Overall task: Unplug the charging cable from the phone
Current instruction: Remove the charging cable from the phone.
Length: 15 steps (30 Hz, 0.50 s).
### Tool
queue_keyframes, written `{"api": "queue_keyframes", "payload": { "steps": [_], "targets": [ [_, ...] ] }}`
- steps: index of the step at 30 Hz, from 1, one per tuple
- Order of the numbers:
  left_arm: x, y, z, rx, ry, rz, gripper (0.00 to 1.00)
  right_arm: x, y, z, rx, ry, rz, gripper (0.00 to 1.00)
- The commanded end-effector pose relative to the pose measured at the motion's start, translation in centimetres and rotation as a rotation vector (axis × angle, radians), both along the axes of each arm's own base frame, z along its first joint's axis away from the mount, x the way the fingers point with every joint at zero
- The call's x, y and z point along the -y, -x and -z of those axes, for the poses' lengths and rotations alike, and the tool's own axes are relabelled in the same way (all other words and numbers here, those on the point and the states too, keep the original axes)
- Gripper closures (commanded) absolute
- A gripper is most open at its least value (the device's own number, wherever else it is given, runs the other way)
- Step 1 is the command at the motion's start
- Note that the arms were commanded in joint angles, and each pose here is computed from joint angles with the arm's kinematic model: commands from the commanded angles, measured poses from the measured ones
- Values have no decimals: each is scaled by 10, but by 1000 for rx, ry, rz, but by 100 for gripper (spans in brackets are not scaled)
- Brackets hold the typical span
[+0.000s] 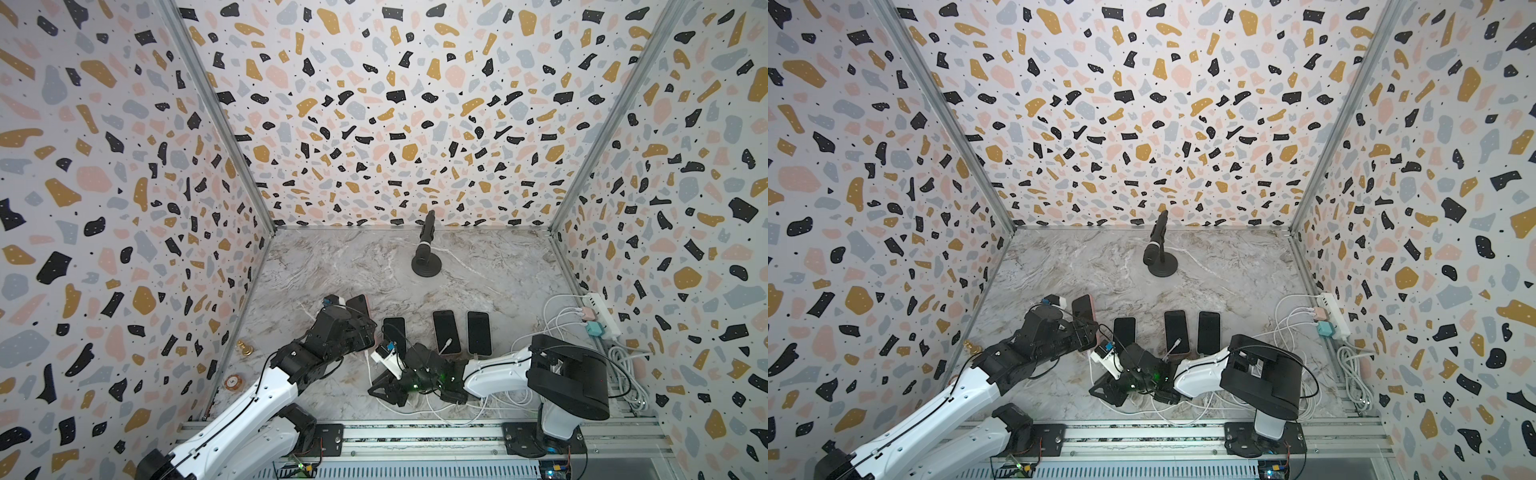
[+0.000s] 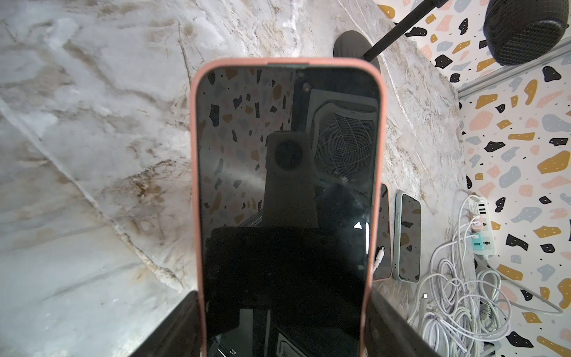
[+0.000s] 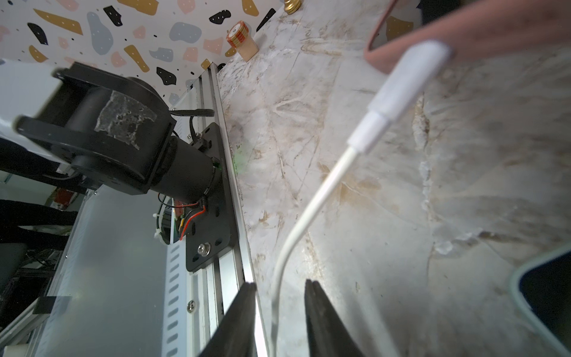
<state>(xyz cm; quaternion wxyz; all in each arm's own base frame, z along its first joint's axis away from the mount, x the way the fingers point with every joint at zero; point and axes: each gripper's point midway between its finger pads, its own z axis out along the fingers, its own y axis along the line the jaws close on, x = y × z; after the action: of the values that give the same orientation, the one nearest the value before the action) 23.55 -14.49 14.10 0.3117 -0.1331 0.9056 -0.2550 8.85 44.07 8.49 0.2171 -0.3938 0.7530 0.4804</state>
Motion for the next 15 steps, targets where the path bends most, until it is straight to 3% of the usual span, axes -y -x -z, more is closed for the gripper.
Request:
{"api": "queue_keyframes", "payload": {
  "steps": [1,15],
  "targets": [
    [5,-10,-19,83,51,-9,43,-3,0,-9,15,-22,2,72],
    [2,-10,-21,100,50,-17,43,0,-1,-8,14,-8,9,100]
  ]
}}
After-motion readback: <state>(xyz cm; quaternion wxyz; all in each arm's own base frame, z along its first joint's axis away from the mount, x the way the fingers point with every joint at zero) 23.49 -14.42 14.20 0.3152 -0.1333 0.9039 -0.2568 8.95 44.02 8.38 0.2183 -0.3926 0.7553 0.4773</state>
